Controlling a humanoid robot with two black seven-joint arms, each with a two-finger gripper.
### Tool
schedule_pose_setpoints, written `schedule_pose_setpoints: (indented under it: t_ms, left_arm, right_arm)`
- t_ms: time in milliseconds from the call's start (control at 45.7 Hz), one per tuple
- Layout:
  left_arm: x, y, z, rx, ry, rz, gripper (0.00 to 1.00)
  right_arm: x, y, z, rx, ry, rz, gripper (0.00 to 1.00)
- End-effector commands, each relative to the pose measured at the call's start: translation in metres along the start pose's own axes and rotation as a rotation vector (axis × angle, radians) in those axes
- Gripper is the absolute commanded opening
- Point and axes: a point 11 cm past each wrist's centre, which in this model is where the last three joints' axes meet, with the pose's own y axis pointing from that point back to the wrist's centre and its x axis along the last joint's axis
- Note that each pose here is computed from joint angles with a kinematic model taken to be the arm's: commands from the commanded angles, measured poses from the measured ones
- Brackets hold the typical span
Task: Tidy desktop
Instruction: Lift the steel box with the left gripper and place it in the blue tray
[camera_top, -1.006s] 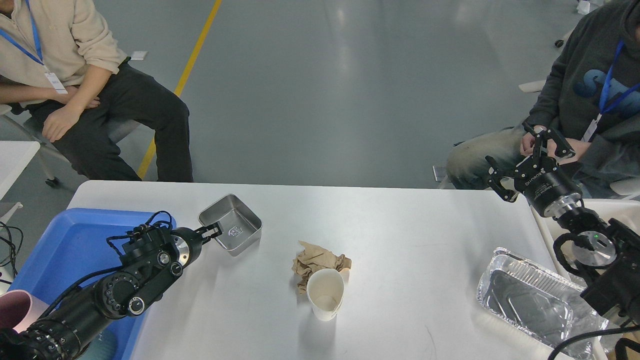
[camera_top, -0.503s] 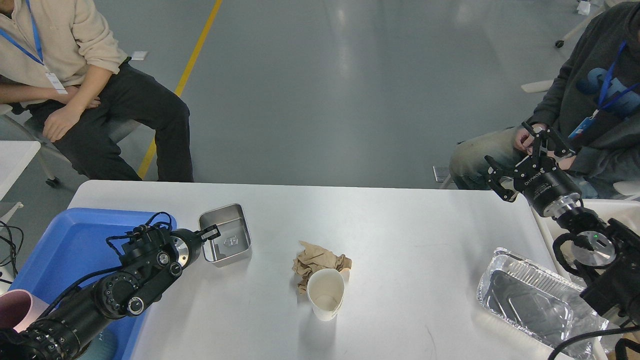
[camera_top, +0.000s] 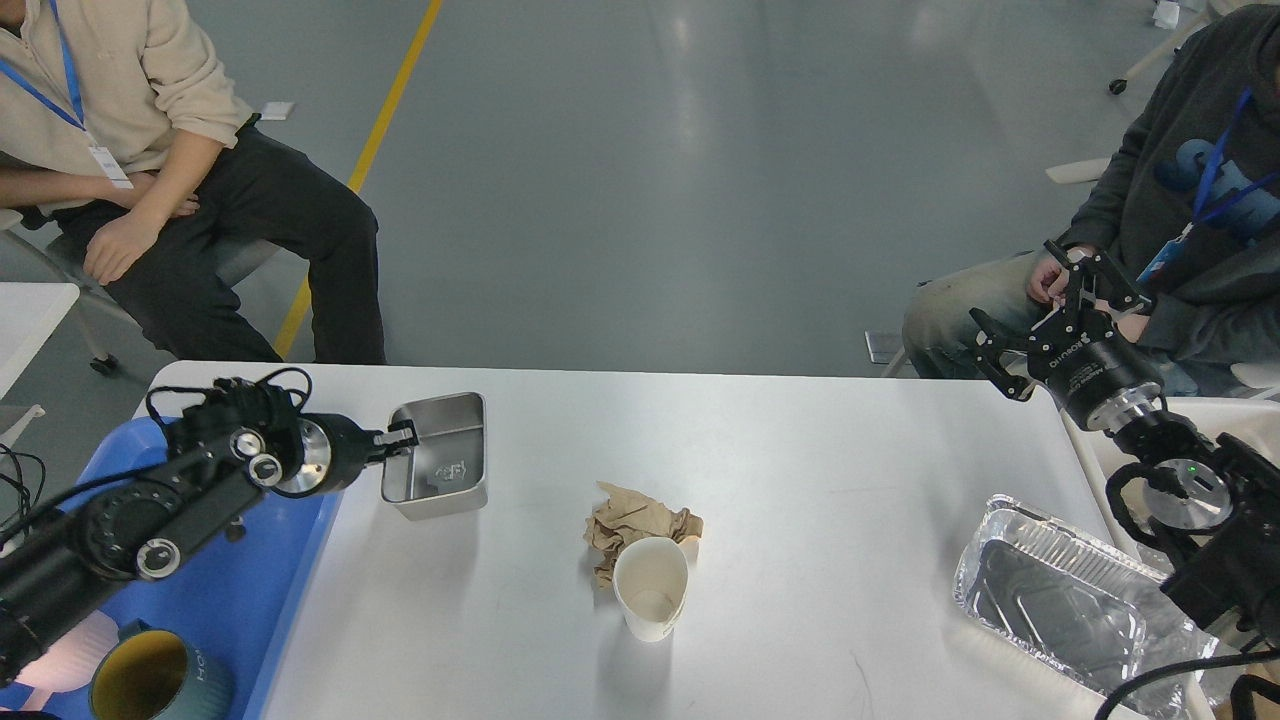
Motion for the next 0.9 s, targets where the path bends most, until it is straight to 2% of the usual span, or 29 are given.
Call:
schedule_pose_setpoints:
  t_ms: [0, 87, 219, 350, 525, 678, 875]
  left_arm:
    - [0.046, 0.078, -0.013, -0.007, -0.107, -0.048, 0.0]
    - [0.069, 0.13, -0.016, -0.018, -0.161, -0.073, 0.0]
    - [0.121, 0.204, -0.001, -0.059, -0.166, 0.082, 0.0]
    - [0.145, 0.239, 0.012, -0.077, -0.18, 0.171, 0.0]
    - [0.144, 0.241, -0.006, -0.04, -0.157, 0.17, 0.0]
    - [0.131, 0.216, -0.069, 0.029, -0.003, 0.107, 0.0]
    - [0.133, 0.195, -0.142, 0.073, 0.169, 0.121, 0.0]
  right_arm:
    - [-0.001, -0.002, -0.001, 0.003, 0.001, -0.004, 1.0]
    - [-0.002, -0.003, -0.002, 0.005, 0.001, -0.006, 1.0]
    - [-0.003, -0.004, -0.003, 0.006, 0.002, -0.008, 1.0]
    - [-0.003, -0.004, -0.003, 0.005, 0.003, -0.008, 1.0]
    - [-0.003, -0.004, -0.003, 0.004, 0.003, -0.009, 1.0]
    - [0.002, -0.001, -0.011, 0.009, 0.019, 0.001, 1.0]
    - [0.002, 0.0, -0.011, 0.008, 0.02, 0.001, 1.0]
